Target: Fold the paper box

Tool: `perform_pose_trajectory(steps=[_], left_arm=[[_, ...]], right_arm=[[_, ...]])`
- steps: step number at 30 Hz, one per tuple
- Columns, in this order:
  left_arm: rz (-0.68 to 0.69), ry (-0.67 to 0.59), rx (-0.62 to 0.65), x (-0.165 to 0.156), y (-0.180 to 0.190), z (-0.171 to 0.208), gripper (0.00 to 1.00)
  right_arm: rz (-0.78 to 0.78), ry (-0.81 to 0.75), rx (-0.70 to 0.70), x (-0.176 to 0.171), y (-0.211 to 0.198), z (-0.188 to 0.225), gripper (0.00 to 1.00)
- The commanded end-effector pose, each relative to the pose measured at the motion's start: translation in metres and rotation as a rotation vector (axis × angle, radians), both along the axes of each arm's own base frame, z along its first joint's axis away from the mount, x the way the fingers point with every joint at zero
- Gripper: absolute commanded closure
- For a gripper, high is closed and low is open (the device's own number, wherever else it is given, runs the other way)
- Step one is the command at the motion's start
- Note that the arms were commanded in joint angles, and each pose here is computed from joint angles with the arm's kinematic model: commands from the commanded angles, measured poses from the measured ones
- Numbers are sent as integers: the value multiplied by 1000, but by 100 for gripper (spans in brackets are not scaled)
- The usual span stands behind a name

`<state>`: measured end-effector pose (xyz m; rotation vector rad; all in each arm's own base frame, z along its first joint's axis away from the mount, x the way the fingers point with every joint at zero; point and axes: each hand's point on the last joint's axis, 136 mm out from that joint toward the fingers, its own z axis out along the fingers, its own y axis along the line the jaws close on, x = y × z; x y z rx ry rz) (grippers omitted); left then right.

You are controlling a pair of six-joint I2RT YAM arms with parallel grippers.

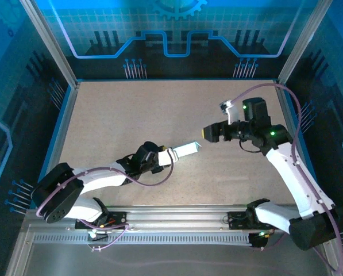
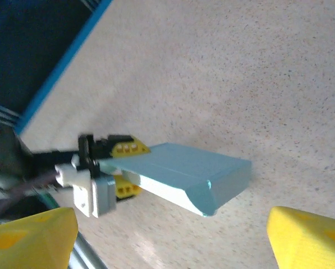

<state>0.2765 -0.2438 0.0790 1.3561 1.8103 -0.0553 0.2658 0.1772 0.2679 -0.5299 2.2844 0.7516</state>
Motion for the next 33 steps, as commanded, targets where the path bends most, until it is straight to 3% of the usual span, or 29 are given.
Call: perform_pose_trajectory(steps=[1,5,12,18,33], left_arm=[[-6,283,-27,-32,5,-2,65],[-31,408,-22,-47,9,-1,66],[-34,564,-14,-51,13,-4,66],[-31,582,1,-45,12,-8,66],[-19,578,15,-44,15,-13,65]], right_arm=[[126,-123,-347,-12,-11,-27,12],[244,-197,-440,-15,5,-37,12],[345,-134,-463,-11,25,-60,38],[412,-63,-488,-7,42,-82,51],[381,78,-505,16,55,-117,72]])
